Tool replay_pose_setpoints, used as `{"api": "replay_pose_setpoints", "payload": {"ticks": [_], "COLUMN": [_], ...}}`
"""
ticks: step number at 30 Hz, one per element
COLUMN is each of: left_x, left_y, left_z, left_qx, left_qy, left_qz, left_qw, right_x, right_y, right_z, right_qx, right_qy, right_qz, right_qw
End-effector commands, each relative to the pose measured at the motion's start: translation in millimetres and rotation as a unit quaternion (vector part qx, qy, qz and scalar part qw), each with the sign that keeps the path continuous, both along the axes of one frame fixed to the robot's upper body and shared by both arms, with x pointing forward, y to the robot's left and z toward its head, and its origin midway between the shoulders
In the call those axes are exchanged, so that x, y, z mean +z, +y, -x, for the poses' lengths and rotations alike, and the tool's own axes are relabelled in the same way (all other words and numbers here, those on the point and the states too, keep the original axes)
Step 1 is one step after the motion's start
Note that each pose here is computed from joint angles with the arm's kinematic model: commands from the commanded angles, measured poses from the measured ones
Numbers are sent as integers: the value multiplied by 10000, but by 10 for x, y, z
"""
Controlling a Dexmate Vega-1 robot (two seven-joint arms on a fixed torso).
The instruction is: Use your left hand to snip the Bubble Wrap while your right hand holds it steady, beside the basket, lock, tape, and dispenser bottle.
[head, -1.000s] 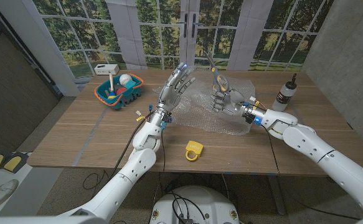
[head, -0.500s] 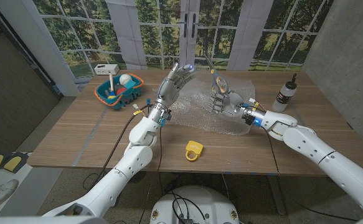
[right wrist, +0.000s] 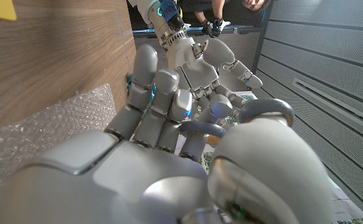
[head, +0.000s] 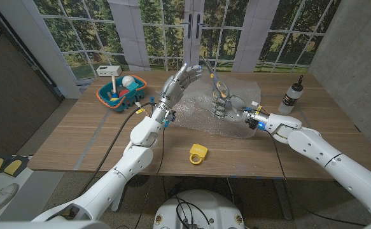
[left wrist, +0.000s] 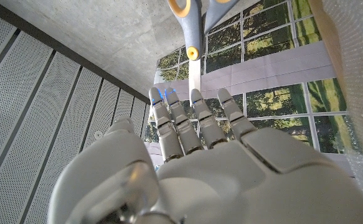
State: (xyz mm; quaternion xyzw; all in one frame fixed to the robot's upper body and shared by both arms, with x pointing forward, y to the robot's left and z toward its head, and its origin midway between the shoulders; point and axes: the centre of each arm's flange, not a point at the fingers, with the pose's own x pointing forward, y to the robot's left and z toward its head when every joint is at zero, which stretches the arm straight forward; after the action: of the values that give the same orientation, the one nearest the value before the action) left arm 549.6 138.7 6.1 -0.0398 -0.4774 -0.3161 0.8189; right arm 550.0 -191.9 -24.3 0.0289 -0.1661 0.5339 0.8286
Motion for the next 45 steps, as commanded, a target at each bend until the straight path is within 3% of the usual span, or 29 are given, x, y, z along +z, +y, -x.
{"api": "replay_pose_setpoints", "payload": {"ticks": [1,19,29,36,45], "left_x": [-27,-41,-51,-35,-46], "left_y": [-30,-98,-129,-154,-180], "left_z": [-25,-20,-7,-8,-23], "left_qx": [14,3,-14,-49,-98], "left_qy": [57,95,107,102,155], "left_qz": [-24,-25,-97,-154,-166], "left_qw": [10000,10000,9999,9998,9997], "right_x": [36,70,60,107,113], "right_y": [62,140,160,232,354], "right_z": [56,120,167,254,301], "right_qx": [209,600,589,735,1044], "right_qy": [-296,-577,-745,-1049,-1137], "right_qz": [367,896,1116,1415,1705], "right_qw": [9987,9925,9892,9816,9732]}}
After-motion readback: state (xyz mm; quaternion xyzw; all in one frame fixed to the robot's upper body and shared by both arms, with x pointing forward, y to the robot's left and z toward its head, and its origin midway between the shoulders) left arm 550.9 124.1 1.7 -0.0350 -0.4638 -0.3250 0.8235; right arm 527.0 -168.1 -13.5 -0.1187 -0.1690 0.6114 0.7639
